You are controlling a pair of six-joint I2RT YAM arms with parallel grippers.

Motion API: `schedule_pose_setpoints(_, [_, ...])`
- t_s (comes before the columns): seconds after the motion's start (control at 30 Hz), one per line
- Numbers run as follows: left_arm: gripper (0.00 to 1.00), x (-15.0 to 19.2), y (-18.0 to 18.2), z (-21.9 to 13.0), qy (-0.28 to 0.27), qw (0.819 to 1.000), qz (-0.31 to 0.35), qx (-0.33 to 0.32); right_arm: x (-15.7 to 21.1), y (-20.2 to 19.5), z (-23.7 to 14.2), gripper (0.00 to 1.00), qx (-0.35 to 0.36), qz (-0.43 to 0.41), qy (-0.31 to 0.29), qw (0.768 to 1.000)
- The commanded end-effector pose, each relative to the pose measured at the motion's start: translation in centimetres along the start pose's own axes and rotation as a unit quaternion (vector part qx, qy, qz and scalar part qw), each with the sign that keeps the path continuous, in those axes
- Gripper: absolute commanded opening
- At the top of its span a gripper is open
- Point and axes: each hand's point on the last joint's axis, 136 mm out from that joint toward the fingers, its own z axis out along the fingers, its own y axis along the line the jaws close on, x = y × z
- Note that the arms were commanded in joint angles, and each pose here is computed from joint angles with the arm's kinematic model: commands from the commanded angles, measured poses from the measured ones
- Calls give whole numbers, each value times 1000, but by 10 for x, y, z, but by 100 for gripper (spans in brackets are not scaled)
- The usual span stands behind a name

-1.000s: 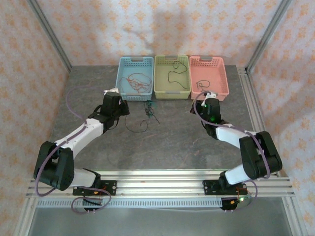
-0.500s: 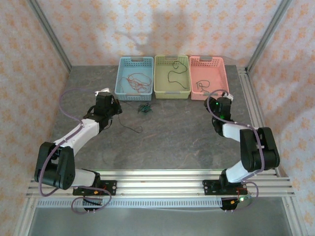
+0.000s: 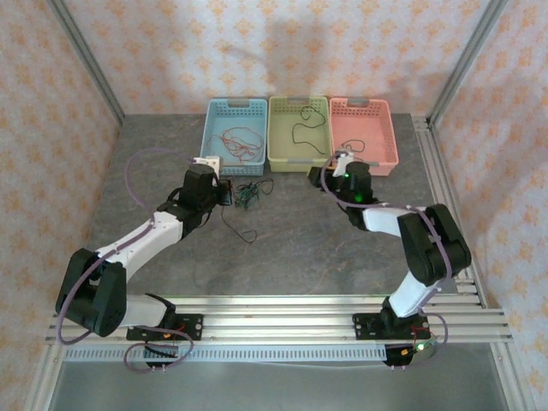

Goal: Untangle the cables

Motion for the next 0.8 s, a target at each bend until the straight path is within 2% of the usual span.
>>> schedule_pose_setpoints(0.0, [0, -8, -38, -7, -18, 995, 22, 101, 23, 56, 6, 54, -107, -107, 37, 988])
schedule_pose_setpoints(0.13, [0, 0, -85, -12, 19, 983, 62, 174, 48, 85, 4, 61, -153, -184, 45, 970])
schedule_pose_setpoints(0.27, [0, -5, -117, -33, 33, 971, 87, 218, 51, 106, -6, 68, -204, -218, 14, 954])
schedule_pose_setpoints(0.47, [0, -17, -138, -61, 39, 959, 82, 269, 50, 129, -21, 74, -276, -231, -39, 932])
schedule_pose_setpoints(0.57, [0, -15, -142, -59, 49, 958, 79, 271, 45, 132, -24, 75, -285, -223, -59, 930])
schedule_pose_setpoints(0.77, [0, 1, -162, -52, 83, 952, 106, 275, 48, 135, -19, 73, -292, -214, -52, 931])
